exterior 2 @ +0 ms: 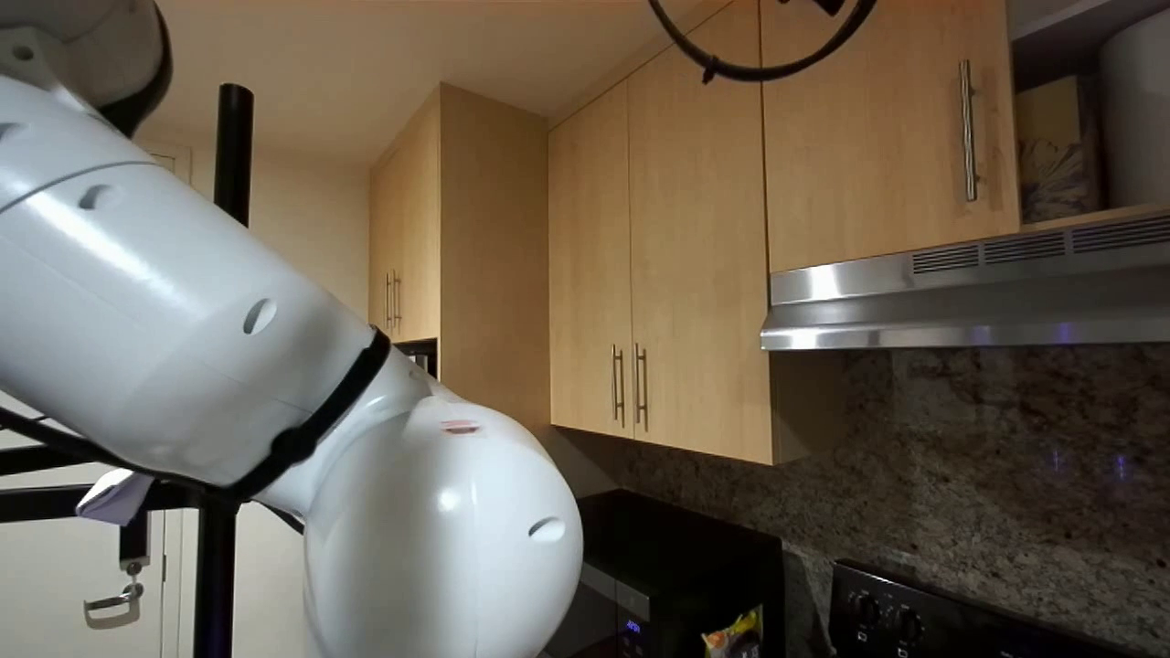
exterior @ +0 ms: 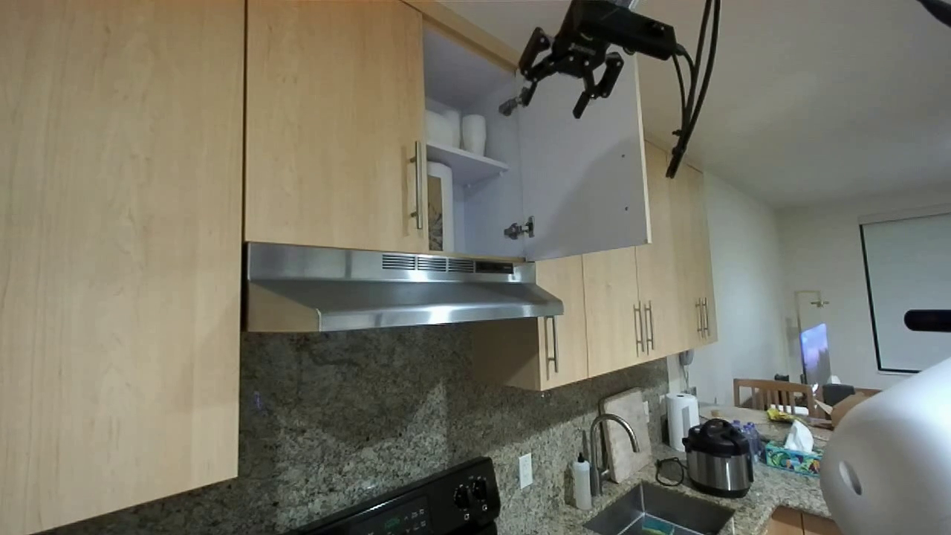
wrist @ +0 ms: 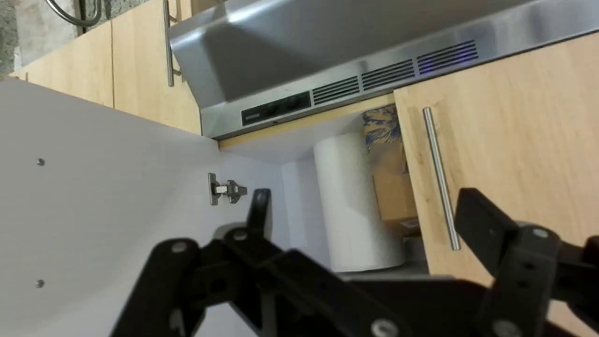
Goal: Close the right cabinet door
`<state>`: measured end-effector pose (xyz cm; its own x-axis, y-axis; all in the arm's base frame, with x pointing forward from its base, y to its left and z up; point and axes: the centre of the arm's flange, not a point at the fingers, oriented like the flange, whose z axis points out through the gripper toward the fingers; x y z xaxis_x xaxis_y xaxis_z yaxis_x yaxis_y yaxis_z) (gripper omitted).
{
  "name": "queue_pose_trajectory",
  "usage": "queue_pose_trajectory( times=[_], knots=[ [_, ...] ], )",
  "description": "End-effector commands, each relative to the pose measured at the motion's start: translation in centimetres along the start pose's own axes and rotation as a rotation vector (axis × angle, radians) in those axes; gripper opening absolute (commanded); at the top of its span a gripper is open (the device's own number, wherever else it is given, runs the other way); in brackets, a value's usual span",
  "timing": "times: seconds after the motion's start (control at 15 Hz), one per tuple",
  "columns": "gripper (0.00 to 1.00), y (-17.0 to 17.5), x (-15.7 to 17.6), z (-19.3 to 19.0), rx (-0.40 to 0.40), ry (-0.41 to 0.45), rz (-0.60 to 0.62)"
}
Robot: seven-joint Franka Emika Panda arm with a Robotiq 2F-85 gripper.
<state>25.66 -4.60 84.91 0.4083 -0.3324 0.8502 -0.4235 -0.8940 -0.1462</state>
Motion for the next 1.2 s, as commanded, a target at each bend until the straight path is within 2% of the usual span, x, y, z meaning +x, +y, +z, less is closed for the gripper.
queue_pose_trajectory(
  times=[0.0, 0.07, 0.13, 0.2, 0.6, 1.13],
  knots=[
    [1.0, 2.6, 3.4, -0.1, 0.0, -0.007, 0.058],
    [1.0, 3.2, 3.9, -0.2, 0.002, -0.006, 0.083],
    [1.0, 4.0, 4.0, -0.2, 0.009, 0.0, 0.157],
    [1.0, 3.2, 2.7, -0.3, 0.004, 0.011, 0.088],
    [1.0, 4.9, 3.8, -0.1, 0.002, 0.007, 0.127],
    [1.0, 14.0, 9.0, 1.0, -0.057, -0.119, 0.101]
  ],
)
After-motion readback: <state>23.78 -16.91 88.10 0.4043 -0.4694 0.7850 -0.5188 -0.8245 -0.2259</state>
